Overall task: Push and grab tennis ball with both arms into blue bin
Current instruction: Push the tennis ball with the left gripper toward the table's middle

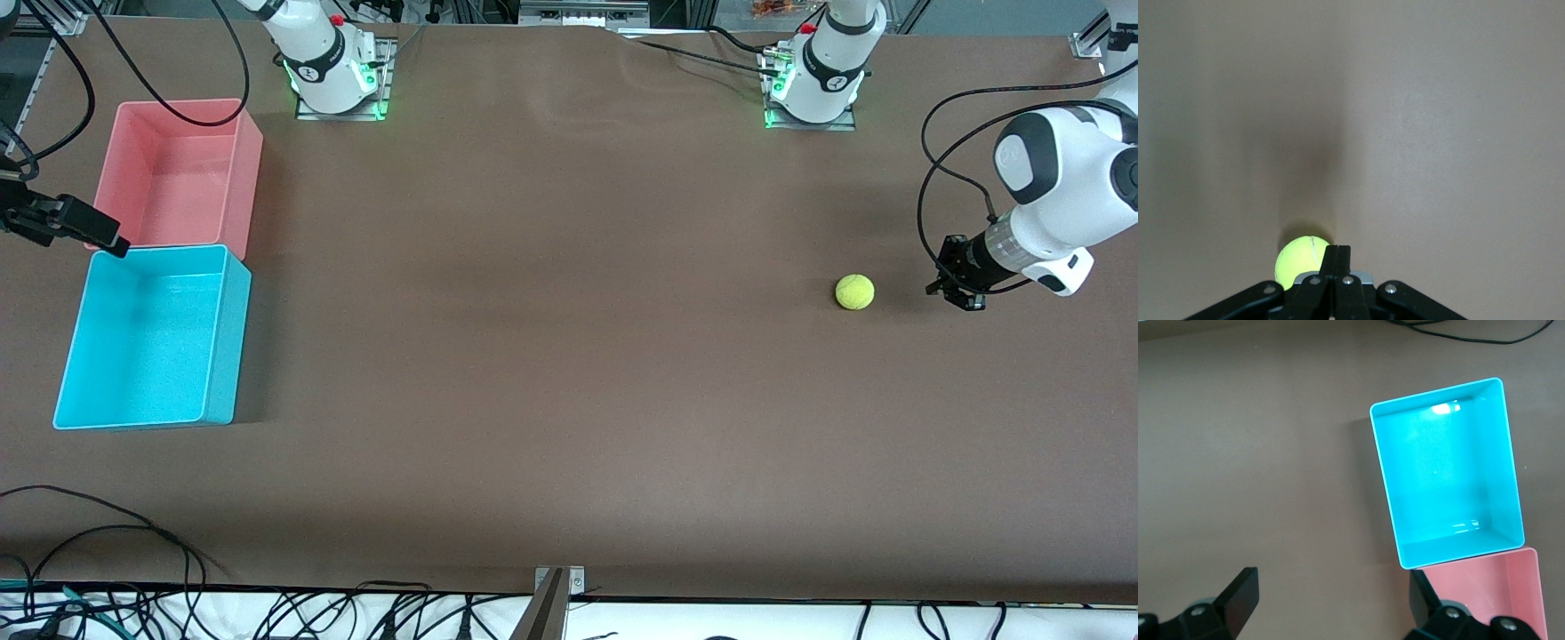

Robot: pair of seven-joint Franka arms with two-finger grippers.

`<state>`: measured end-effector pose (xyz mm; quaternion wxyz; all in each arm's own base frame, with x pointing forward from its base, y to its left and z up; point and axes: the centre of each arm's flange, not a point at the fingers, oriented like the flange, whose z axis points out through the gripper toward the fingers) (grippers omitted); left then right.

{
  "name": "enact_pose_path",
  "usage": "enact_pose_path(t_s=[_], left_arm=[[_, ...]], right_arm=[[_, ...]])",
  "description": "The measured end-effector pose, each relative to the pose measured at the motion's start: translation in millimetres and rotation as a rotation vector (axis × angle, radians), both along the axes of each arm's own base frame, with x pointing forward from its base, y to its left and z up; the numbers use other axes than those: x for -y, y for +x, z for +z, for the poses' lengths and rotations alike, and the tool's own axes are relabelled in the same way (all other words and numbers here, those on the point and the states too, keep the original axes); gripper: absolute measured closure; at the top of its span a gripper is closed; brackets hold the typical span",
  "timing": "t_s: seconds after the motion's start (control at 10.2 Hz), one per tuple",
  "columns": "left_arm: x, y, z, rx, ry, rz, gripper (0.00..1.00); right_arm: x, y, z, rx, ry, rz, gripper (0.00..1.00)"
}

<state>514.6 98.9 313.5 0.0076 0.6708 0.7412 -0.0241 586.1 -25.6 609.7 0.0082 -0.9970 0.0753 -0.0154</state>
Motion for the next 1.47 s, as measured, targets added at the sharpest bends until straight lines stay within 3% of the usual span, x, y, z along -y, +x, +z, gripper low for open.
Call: enact_pose_path(t_s=[0.49,0.88,1.47], left_arm=[[4,-23,-75,0.006,-0.013,0.028,0.99],[5,-32,-123,0.061,-0.003,0.039,0.99],[-27,-42,-134,0.066,-0.002,0.028,0.99]], right_arm=[[0,0,0,0.0,0.0,0.0,0.0],[0,0,0,0.0,0.0,0.0,0.0],[1,0,0,0.0,0.0,-0.001,0.0]])
